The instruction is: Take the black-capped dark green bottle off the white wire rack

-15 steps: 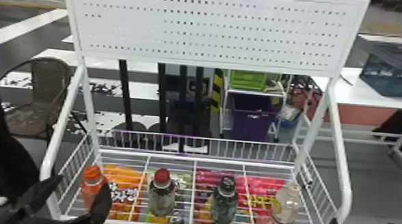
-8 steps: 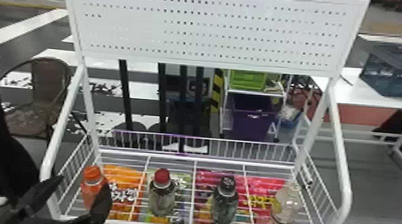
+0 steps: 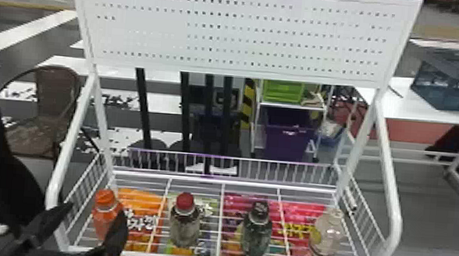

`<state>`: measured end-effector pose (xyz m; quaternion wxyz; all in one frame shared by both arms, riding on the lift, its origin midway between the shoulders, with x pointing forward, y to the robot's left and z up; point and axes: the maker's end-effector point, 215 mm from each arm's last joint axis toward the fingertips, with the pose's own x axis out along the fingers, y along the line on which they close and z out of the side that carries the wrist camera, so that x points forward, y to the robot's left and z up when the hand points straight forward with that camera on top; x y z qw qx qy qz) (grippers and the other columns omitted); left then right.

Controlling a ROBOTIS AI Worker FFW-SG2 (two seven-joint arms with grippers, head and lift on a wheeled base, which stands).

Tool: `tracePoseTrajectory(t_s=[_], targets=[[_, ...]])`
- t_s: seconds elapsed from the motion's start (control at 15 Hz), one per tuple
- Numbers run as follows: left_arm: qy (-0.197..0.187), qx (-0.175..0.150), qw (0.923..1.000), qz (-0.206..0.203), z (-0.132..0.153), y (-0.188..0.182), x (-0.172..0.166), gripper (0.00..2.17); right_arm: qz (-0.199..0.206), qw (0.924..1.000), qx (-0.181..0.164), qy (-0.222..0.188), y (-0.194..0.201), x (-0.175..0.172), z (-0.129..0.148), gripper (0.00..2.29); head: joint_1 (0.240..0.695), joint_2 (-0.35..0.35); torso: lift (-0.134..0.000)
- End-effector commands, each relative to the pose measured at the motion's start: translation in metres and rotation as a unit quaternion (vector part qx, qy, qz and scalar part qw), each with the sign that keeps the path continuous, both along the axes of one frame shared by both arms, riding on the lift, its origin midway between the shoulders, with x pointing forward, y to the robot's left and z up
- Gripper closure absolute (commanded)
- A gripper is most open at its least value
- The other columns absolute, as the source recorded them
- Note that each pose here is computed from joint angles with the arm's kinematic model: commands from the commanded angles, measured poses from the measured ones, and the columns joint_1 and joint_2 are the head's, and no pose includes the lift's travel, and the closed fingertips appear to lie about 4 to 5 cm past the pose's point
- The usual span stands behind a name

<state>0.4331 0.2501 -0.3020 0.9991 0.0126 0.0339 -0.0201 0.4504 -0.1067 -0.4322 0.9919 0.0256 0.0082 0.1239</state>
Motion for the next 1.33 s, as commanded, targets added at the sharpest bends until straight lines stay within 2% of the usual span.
tracePoseTrajectory(t_s=[0.0, 0.33, 0.6, 1.0, 1.07, 1.13, 1.27], targets=[[0.003, 0.001, 1.0000, 0.000, -0.003, 0.001, 0.001, 0.14, 0.006, 1.0000, 0.000, -0.005, 0.013, 0.025, 0.000, 0.11, 0.499, 0.000, 0.000], [0.009, 0.003, 1.0000, 0.001, -0.010, 0.005, -0.001, 0.14, 0.011, 0.9999, 0.001, -0.007, 0.025, 0.060, 0.005, 0.12, 0.499, 0.000, 0.000], [0.007, 0.004, 1.0000, 0.000, -0.010, 0.008, 0.000, 0.14, 0.034, 0.9994, 0.006, 0.001, 0.039, 0.081, 0.003, 0.11, 0.499, 0.000, 0.000], [0.007, 0.003, 1.0000, 0.000, -0.012, 0.009, 0.002, 0.14, 0.057, 0.9978, -0.009, 0.031, 0.061, 0.109, -0.011, 0.12, 0.499, 0.000, 0.000], [0.006, 0.004, 1.0000, 0.000, -0.011, 0.010, 0.002, 0.14, 0.057, 0.9978, -0.010, 0.032, 0.061, 0.109, -0.012, 0.20, 0.499, 0.000, 0.000], [0.005, 0.004, 1.0000, 0.001, -0.010, 0.011, 0.002, 0.14, 0.058, 0.9975, -0.011, 0.038, 0.061, 0.108, -0.016, 0.41, 0.499, 0.000, 0.000], [0.005, 0.004, 1.0000, 0.001, -0.011, 0.011, 0.002, 0.14, 0.059, 0.9974, -0.008, 0.041, 0.063, 0.101, -0.015, 1.09, 0.499, 0.000, 0.000]])
